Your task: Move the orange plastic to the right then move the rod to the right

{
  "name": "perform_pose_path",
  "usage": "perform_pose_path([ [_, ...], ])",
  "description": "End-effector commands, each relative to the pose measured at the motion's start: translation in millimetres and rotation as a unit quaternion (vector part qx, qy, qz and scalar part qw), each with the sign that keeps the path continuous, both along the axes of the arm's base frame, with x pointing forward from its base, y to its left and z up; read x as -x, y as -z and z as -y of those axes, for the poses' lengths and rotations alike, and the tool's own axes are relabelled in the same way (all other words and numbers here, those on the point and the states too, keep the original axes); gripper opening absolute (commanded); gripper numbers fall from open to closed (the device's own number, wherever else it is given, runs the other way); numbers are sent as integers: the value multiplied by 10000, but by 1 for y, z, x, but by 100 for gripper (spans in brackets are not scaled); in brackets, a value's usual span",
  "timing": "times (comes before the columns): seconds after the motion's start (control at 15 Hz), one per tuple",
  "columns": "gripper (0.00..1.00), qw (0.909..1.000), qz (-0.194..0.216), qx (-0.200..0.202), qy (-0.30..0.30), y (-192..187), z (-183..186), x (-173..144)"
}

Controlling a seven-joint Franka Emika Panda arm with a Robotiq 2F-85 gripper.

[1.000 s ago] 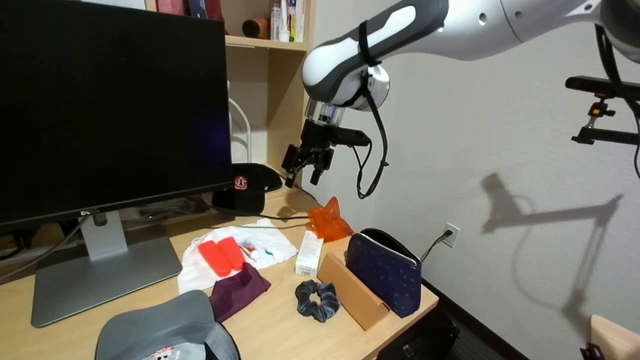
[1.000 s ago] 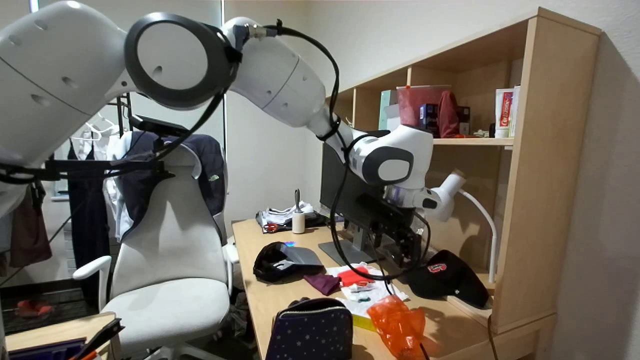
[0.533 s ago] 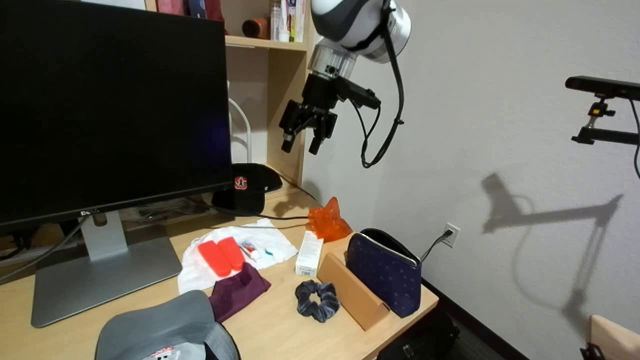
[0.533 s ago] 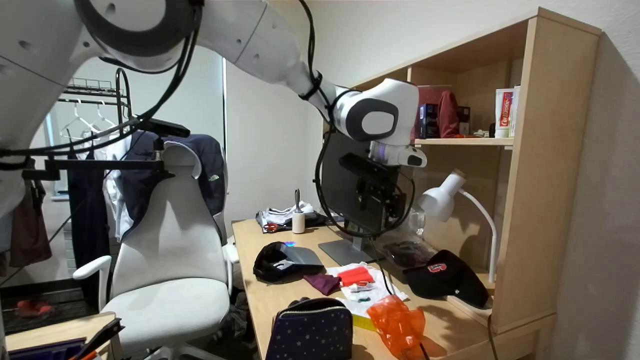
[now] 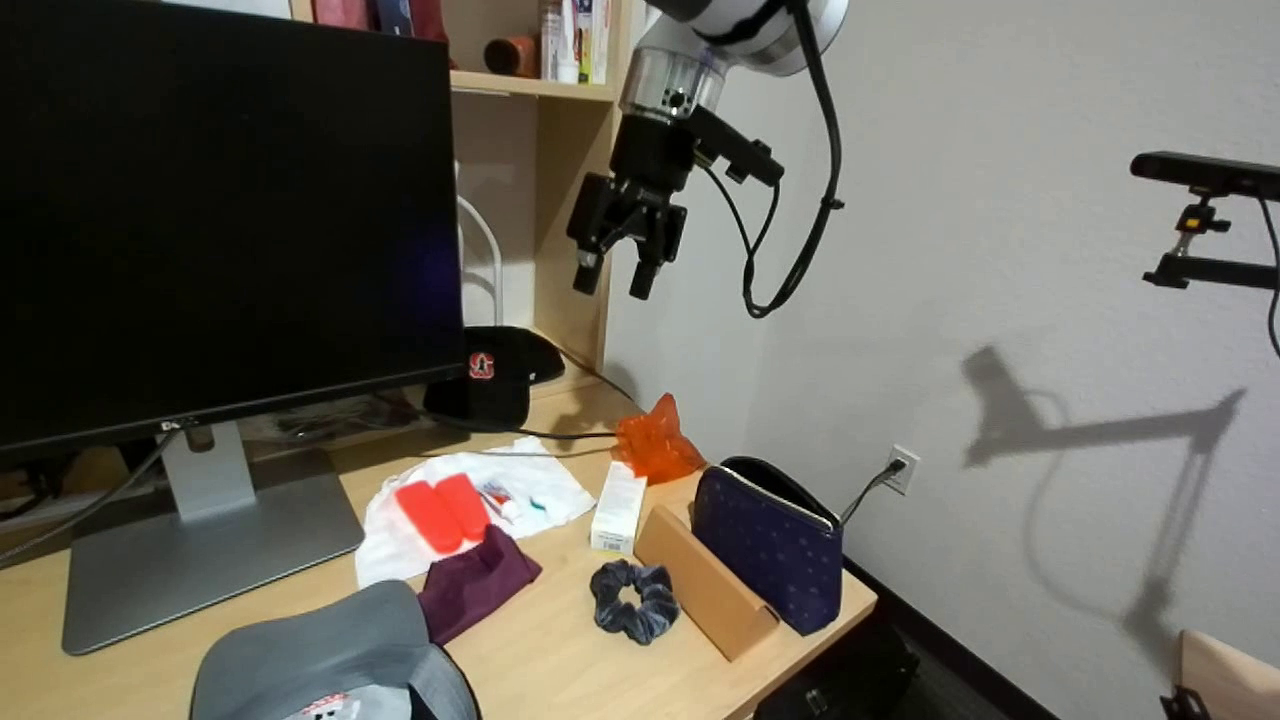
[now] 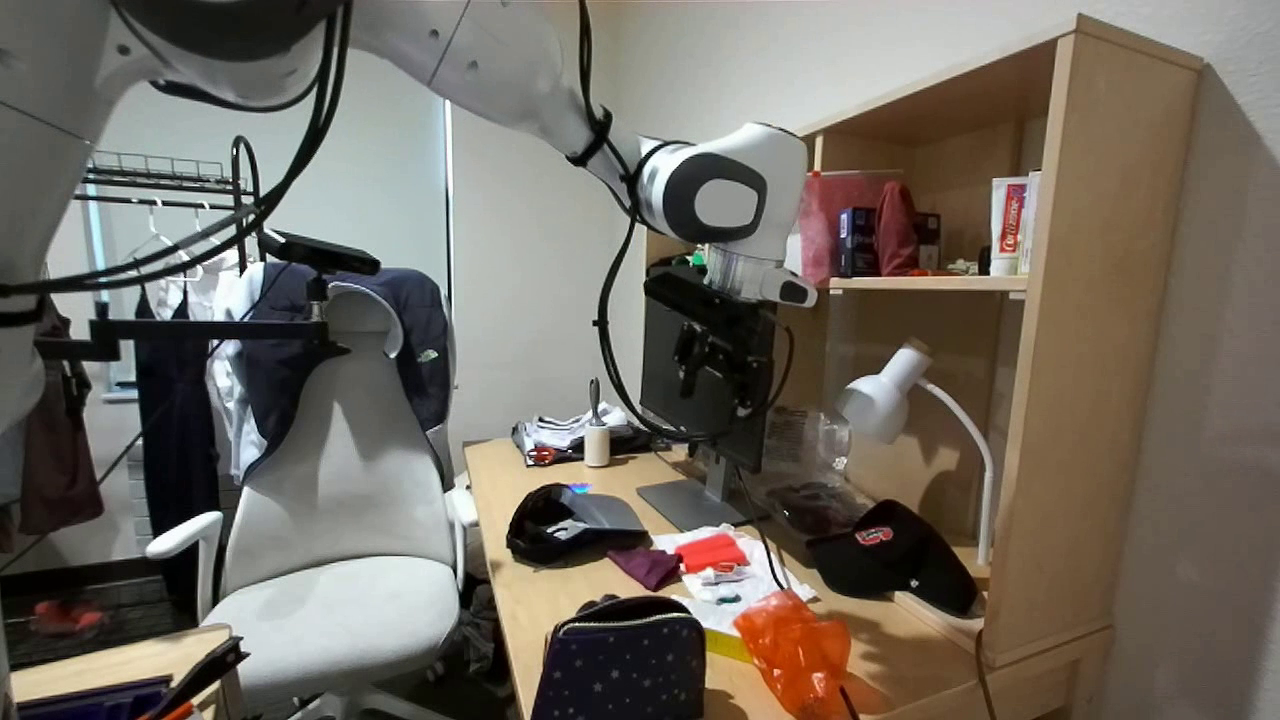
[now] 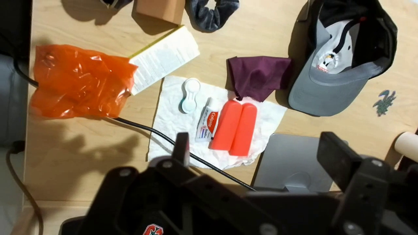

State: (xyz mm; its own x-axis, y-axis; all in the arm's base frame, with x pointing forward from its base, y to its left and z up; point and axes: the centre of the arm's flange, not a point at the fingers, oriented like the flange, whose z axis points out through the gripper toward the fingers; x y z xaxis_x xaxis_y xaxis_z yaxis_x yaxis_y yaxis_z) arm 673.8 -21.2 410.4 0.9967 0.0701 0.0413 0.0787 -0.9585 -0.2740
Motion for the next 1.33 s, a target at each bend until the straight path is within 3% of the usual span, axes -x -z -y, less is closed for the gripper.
perform_pose_path([
  [0.0, 100, 10000, -9, 3, 7, 1, 1, 0],
  [0.2, 100, 9999, -94, 35, 65, 19, -11, -9],
  [0.47, 100, 9998, -91, -148, 101, 56, -30, 1],
  [0.6, 100, 9994, -41, -301, 145, 76, -41, 10],
  [0.93, 100, 9994, -343, -72, 83, 120, -59, 50],
  [1.13, 100, 9995, -303, -1, 31, 133, -61, 65],
  [1.2, 100, 9990, -450, -53, 31, 138, -61, 41],
  [1.27, 100, 9990, -439, -35, 43, 141, -61, 45],
])
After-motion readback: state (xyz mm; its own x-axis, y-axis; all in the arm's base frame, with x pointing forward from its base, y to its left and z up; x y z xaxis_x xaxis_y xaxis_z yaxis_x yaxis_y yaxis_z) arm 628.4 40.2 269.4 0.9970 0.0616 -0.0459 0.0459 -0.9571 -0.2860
